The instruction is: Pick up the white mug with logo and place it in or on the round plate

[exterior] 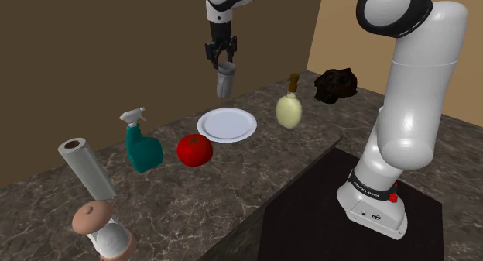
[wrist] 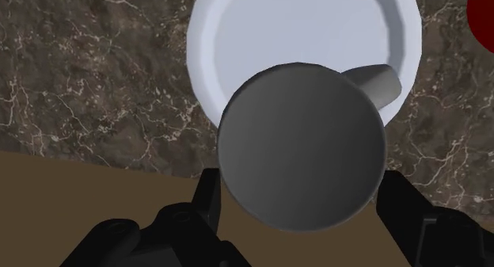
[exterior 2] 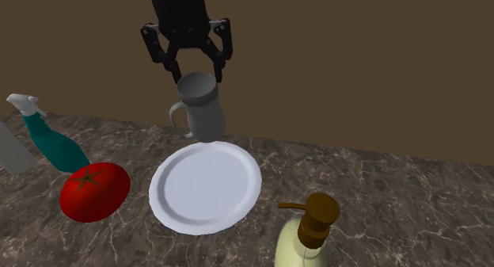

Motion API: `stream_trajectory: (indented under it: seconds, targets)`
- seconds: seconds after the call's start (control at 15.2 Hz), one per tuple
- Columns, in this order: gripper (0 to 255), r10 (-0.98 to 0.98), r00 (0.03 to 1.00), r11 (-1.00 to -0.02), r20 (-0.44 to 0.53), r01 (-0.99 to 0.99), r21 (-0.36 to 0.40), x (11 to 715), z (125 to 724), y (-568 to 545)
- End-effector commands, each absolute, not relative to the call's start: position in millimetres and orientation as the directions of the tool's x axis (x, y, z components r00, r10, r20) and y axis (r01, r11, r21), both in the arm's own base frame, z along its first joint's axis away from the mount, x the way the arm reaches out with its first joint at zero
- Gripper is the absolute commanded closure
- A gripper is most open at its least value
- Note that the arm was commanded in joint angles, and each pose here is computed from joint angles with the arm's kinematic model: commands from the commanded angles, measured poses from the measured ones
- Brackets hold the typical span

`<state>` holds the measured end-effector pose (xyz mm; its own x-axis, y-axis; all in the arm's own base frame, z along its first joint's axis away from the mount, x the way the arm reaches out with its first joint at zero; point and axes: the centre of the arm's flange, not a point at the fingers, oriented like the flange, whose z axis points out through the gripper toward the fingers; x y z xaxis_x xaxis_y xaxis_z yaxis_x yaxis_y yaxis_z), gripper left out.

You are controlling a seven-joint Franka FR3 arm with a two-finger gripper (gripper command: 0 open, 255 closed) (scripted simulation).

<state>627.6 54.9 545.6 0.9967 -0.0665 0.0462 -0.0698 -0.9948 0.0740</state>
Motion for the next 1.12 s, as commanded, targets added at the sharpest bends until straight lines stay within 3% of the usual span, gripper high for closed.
stream_trajectory:
  seconds: [0.0, 1.06]
  targets:
    - [255, -0.067, 0.997, -0.995, 0.047, -0.071, 0.074, 627.9, 536.6, 56.1]
    - [255, -0.067, 0.997, -0.995, 0.047, -0.071, 0.074, 627.9, 452.1, 56.1]
